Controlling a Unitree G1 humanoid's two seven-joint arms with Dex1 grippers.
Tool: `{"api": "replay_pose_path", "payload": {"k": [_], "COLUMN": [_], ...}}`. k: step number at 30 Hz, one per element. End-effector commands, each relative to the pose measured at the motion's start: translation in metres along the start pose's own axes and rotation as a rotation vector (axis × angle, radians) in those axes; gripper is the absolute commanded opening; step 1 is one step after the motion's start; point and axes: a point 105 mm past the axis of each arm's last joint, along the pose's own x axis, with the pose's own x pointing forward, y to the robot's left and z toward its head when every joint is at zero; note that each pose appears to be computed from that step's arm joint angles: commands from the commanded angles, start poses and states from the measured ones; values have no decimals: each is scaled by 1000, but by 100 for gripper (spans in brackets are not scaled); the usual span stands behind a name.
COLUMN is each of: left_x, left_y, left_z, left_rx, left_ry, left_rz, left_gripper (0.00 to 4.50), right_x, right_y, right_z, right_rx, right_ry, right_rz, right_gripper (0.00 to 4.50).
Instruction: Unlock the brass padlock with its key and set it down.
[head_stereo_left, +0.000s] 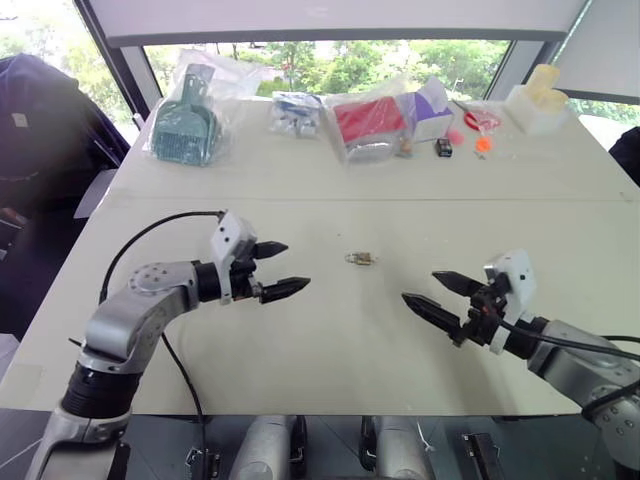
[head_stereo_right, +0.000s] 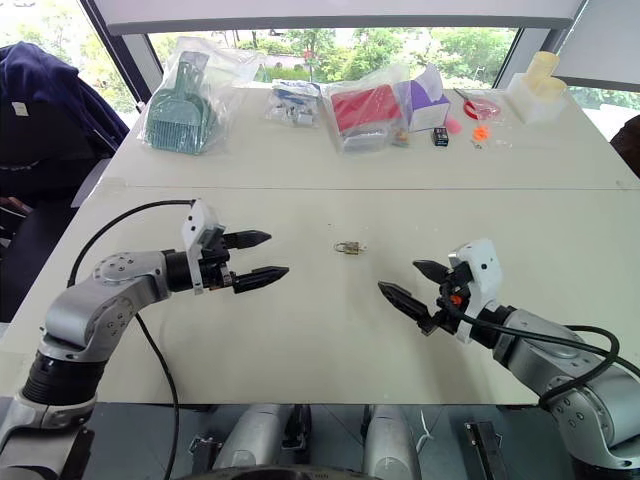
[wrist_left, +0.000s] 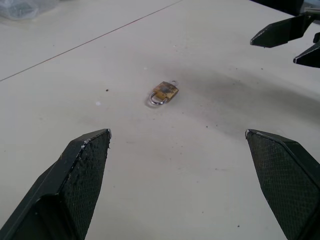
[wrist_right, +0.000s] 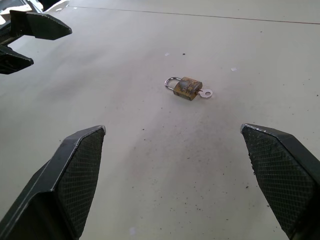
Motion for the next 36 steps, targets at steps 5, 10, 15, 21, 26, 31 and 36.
{"api": "replay_pose_path", "payload": {"k": [5, 10, 15, 21, 26, 31, 36], "left_x": [1, 7, 17, 63, 105, 141, 158], "left_y": [0, 7, 15, 36, 43, 33, 24], "left_z": [15, 19, 21, 32, 34, 19, 13], "left_rx": [81, 126, 213, 388, 375, 322, 298], "left_ry": [-26, -1, 66, 148, 174, 229, 223], "left_rz": [7, 2, -127, -304, -353, -341, -309], "left_gripper": [448, 448, 448, 448, 448, 448, 448], "right_x": [3, 5, 4, 5, 2, -6, -13], "right_y": [-4, -11, -12, -9, -6, 1, 11], "right_z": [9, 15, 11, 6, 8, 0, -6], "right_rx": [-23, -26, -16, 0, 23, 63, 94], "right_ry": [-30, -30, -17, -38, -91, -118, -135], "right_rz": [8, -22, -78, -130, -180, -251, -308], "right_gripper": [450, 450, 450, 450, 450, 450, 450]}}
